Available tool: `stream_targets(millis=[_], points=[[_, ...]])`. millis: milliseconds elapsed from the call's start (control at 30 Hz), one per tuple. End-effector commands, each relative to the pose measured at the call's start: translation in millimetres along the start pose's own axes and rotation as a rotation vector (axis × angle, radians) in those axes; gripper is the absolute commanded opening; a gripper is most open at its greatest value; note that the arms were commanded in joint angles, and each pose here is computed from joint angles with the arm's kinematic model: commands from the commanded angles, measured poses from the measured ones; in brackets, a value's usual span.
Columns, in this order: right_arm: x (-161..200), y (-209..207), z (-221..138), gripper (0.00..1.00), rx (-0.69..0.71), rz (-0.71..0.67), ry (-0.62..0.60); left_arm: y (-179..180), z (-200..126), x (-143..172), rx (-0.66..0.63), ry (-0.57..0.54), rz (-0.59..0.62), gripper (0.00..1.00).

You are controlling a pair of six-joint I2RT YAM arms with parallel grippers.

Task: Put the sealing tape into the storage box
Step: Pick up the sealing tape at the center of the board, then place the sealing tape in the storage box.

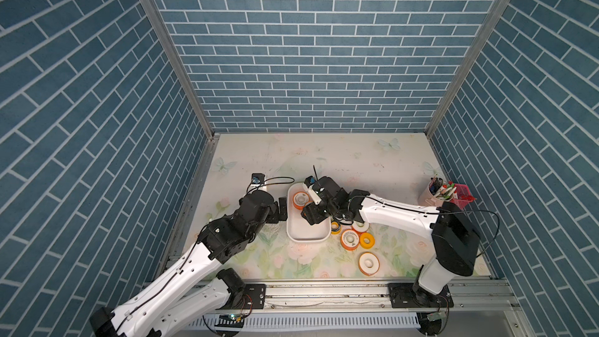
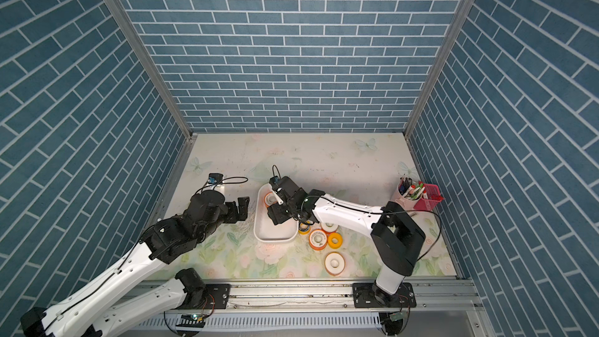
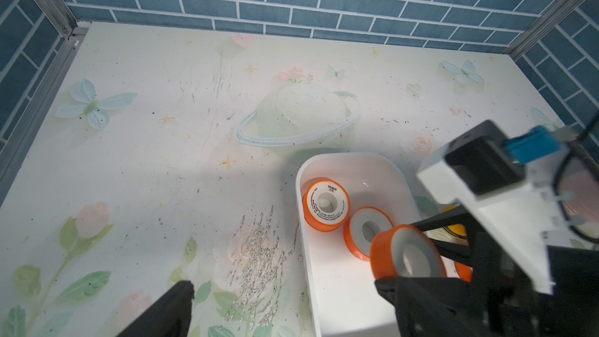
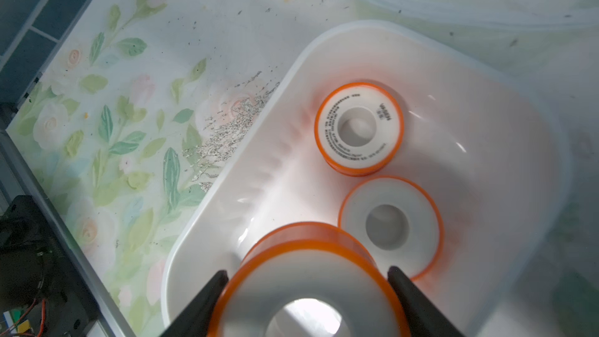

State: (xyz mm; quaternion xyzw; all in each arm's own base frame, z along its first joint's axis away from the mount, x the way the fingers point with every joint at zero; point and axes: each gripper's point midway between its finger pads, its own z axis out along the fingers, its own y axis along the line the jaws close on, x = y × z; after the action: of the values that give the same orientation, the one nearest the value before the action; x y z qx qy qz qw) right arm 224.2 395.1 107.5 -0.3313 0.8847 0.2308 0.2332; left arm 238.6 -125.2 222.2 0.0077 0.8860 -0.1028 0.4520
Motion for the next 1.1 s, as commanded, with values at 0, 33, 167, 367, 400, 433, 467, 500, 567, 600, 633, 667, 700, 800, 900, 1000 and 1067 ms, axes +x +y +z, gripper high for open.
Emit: stream_targets(millis=[0, 33, 167, 367, 400, 433, 467, 500, 567, 600, 633, 667, 700, 800, 900, 1000, 1067], points=[[-3.7, 16.5, 15.7, 0.57, -0.059, -0.028, 0.013, 4.9, 2.0, 1.3, -0.018, -0.007, -0.004, 1.0], [-2.5, 19.9, 20.0, 0.57, -0.075, -0.036, 0.017, 4.9, 2.2, 1.4, -0.019, -0.006, -0.004, 1.0], [1.6, 22.1, 31.4, 0.58, -0.099, -0.042, 0.027, 5.7, 3.2, 2.1, -0.025, -0.002, -0.001, 1.0], [12.1, 20.7, 40.0, 0.6, -0.095, -0.041, 0.057, 5.1, 4.2, 2.8, -0.023, 0.002, -0.001, 1.0], [13.8, 21.0, 41.1, 0.61, -0.095, -0.042, 0.06, 5.1, 4.4, 2.8, -0.025, 0.002, 0.0, 1.0], [14.4, 20.5, 41.8, 0.62, -0.092, -0.042, 0.061, 5.5, 5.1, 3.4, -0.028, 0.005, 0.001, 1.0], [14.9, 20.1, 42.8, 0.64, -0.089, -0.044, 0.06, 5.4, 5.2, 3.6, -0.029, 0.005, 0.001, 1.0], [15.8, 19.4, 43.8, 0.67, -0.086, -0.046, 0.061, 5.2, 5.8, 4.2, -0.028, 0.009, 0.003, 1.0], [15.8, 17.5, 45.3, 0.71, -0.073, -0.046, 0.06, 4.8, 6.3, 4.2, -0.028, 0.01, 0.005, 1.0], [15.2, 17.0, 45.5, 0.72, -0.069, -0.047, 0.058, 5.0, 7.0, 4.6, -0.03, 0.013, 0.004, 1.0], [15.0, 16.7, 45.5, 0.73, -0.067, -0.049, 0.057, 5.2, 6.9, 4.5, -0.031, 0.012, 0.004, 1.0], [14.0, 16.6, 45.7, 0.75, -0.066, -0.05, 0.053, 4.8, 7.0, 4.8, -0.029, 0.014, 0.004, 1.0], [13.4, 16.2, 46.0, 0.77, -0.063, -0.05, 0.051, 4.9, 6.7, 4.7, -0.029, 0.013, 0.004, 1.0], [13.1, 17.6, 47.2, 0.79, -0.065, -0.053, 0.053, 4.5, 6.7, 4.4, -0.027, 0.013, 0.003, 1.0], [10.2, 17.9, 46.7, 0.8, -0.065, -0.056, 0.045, 3.9, 6.7, 4.6, -0.024, 0.015, 0.005, 1.0], [8.8, 17.7, 46.0, 0.8, -0.062, -0.057, 0.042, 3.7, 7.2, 5.0, -0.024, 0.017, 0.007, 1.0], [5.0, 19.3, 41.6, 0.79, -0.064, -0.062, 0.027, 4.1, 6.8, 4.8, -0.025, 0.015, 0.005, 1.0]])
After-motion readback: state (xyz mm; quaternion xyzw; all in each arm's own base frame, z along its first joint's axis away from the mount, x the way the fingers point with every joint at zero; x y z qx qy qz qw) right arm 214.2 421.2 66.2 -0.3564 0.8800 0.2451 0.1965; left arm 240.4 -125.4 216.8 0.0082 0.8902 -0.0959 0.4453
